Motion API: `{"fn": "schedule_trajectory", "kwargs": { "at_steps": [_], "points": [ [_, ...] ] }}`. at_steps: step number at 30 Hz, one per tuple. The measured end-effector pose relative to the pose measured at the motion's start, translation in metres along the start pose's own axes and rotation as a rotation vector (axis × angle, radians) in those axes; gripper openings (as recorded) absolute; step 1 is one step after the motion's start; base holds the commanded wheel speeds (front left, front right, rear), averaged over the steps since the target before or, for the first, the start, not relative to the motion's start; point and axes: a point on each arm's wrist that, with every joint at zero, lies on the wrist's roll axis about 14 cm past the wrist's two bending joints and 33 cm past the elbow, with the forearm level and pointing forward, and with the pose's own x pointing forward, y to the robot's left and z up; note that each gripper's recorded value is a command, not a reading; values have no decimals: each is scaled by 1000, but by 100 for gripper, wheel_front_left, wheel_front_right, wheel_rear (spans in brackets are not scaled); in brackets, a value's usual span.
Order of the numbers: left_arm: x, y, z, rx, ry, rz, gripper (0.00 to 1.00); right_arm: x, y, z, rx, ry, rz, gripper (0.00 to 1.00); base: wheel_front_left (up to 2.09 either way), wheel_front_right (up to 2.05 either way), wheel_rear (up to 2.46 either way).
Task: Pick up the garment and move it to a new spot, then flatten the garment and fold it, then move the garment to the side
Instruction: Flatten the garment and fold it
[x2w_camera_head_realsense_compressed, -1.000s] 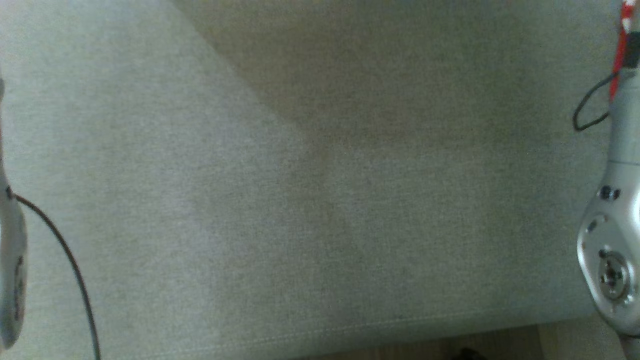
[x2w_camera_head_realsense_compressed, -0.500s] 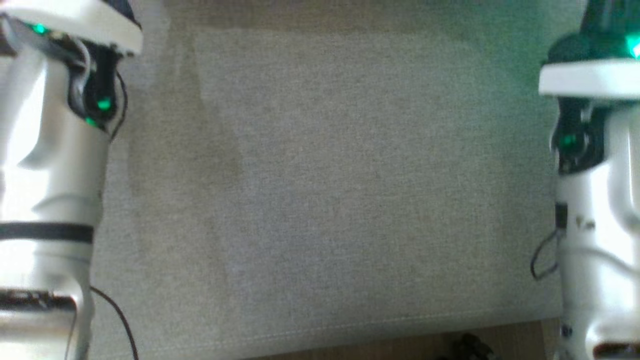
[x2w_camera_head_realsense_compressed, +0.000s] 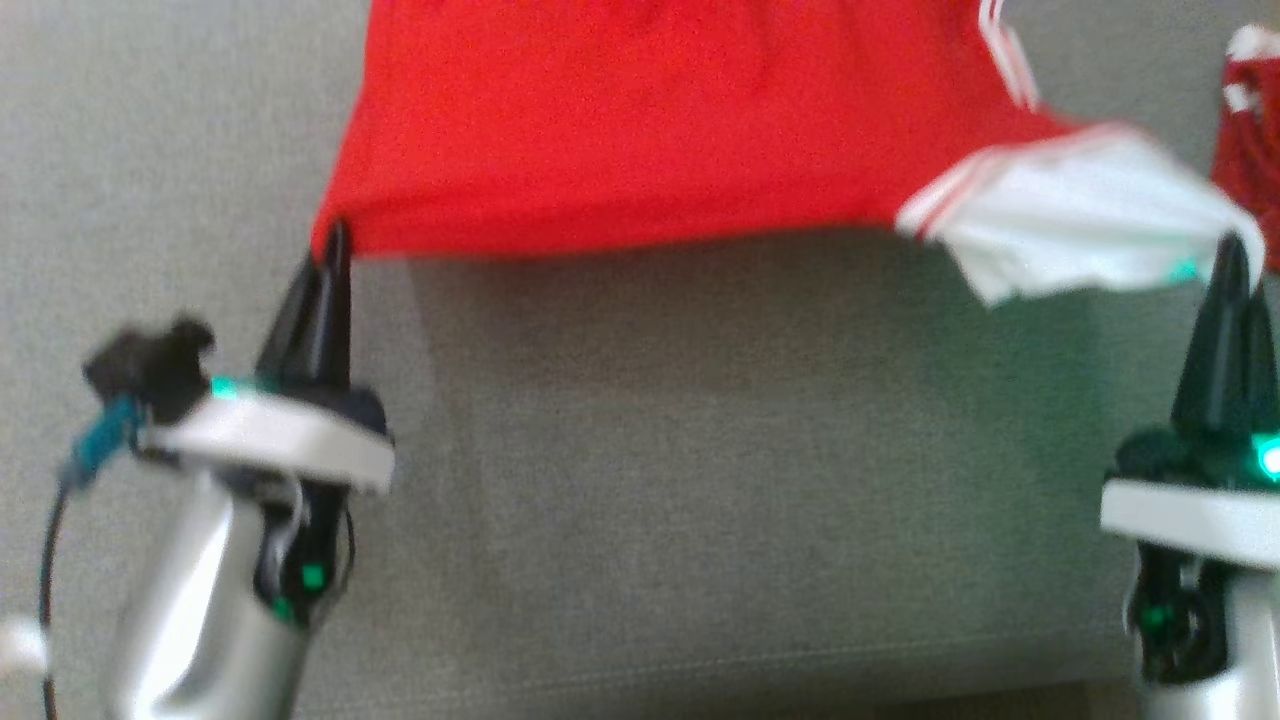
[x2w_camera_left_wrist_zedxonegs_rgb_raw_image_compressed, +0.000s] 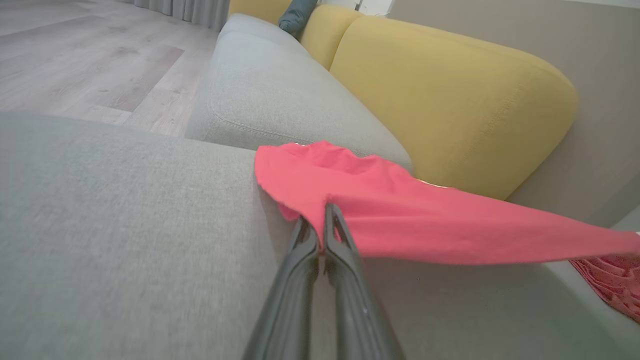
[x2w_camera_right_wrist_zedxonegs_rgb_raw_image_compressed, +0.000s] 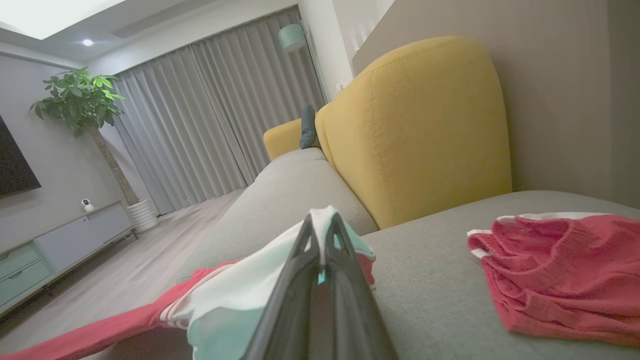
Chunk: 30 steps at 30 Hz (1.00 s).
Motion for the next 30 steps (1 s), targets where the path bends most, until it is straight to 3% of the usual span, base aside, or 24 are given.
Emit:
{"fn": "schedule_trajectory", "kwargs": {
  "at_steps": [10, 15, 23, 30],
  "points": [
    [-95, -29, 20, -45, -64, 70, 0, -79, -4, 38, -40, -3, -26, 0, 0, 0, 0],
    [-132, -34, 12, -75, -1, 116, 0, -105, -13, 30, -30, 70, -62, 0, 0, 0, 0],
    [-140, -15, -29, -107, 131, 188, 0, -114, -26, -34, 33, 263, -116, 0, 0, 0, 0],
    [-127, -8, -45, -147, 156, 198, 0, -84, -14, -33, 43, 210, -71, 0, 0, 0, 0]
  ]
}}
